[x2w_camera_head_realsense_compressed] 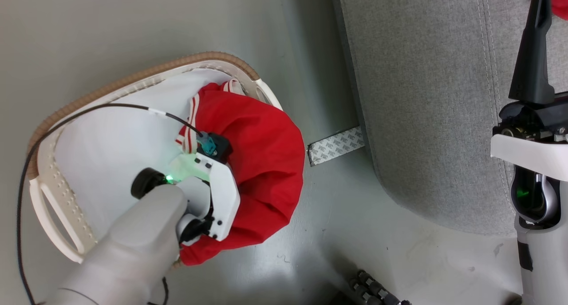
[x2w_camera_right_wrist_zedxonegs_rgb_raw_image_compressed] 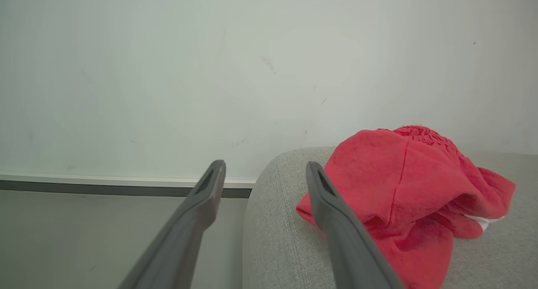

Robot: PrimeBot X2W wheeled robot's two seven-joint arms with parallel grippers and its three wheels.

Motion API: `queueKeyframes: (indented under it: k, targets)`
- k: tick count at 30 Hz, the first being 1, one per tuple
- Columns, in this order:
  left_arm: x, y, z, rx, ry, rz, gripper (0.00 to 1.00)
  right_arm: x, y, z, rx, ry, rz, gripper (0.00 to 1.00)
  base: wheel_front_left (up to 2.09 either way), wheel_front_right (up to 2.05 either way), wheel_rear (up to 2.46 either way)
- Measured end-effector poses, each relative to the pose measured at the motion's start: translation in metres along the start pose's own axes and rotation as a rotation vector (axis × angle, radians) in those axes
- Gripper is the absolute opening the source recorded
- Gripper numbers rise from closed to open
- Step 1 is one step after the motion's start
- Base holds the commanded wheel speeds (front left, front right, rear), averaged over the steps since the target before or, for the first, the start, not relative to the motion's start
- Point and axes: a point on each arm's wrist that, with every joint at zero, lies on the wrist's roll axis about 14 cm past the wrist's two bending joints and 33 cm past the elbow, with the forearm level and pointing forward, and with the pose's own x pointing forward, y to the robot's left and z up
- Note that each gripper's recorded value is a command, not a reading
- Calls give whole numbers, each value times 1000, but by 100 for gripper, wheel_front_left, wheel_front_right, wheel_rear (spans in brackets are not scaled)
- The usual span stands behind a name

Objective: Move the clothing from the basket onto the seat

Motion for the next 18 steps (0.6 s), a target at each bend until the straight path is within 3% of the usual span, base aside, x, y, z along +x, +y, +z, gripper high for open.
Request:
queueKeyframes:
  k: [8,18]
  targets:
    - [-9,8,16,16,-75,6,0,0,0,0,0,3,1,100,0,0,0]
    - [-51,-8,58,56,-282,57,0,-2,-2,39,7,-83,-10,100,0,0,0]
